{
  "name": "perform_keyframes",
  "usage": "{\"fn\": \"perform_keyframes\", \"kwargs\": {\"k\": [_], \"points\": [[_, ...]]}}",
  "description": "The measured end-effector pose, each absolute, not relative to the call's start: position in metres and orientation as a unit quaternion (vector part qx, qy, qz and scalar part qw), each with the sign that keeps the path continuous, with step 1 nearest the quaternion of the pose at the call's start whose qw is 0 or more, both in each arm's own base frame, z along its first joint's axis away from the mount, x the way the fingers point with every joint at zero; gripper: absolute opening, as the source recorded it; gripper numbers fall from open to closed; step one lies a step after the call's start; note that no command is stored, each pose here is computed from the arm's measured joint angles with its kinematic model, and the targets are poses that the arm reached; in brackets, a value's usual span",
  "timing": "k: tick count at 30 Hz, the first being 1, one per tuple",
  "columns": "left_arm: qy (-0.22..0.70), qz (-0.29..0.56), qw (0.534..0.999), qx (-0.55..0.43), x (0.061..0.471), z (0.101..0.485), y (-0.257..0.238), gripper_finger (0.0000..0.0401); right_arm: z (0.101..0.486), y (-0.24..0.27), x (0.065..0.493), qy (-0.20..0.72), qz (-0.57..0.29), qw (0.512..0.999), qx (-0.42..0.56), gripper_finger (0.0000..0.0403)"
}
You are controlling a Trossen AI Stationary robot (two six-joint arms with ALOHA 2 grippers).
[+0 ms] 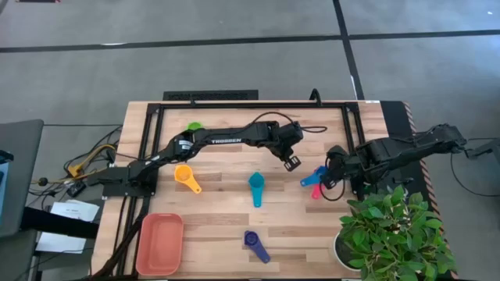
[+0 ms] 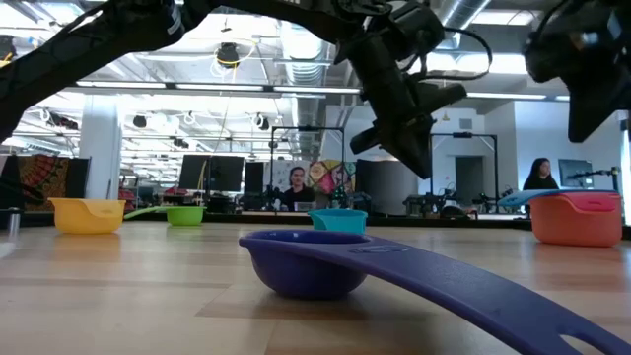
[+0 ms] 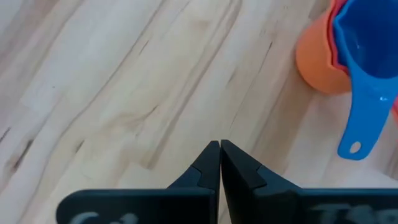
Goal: Nest measuring cups in basket
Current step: Stack the blue measuring cup on top of the pink measuring cup
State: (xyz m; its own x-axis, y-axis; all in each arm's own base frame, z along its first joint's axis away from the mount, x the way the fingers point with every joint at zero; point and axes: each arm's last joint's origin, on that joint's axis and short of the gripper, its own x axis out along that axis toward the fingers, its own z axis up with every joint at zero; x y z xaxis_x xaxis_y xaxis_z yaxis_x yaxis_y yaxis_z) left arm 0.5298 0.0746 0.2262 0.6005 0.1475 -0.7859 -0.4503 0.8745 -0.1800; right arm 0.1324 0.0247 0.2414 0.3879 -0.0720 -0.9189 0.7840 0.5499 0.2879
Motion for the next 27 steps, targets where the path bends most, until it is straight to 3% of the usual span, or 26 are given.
{"fn": "perform_keyframes", "kwargs": {"k": [9,16,27], "points": [[0.405,0.125,0.883,-0.203,0.536,0.224,0.064,0.0,0.228,0.004,0.134,0.531,-0.358,0.68,0.358,0.0007],[0.392,0.087,0.881,-0.249,0.543,0.195,0.046,0.0,0.212,0.001,0.138,0.558,-0.371,0.645,0.368,0.001],[0.381,0.076,0.884,-0.259,0.546,0.179,0.024,0.0,0.211,0.013,0.139,0.581,-0.336,0.637,0.378,0.0009]]}}
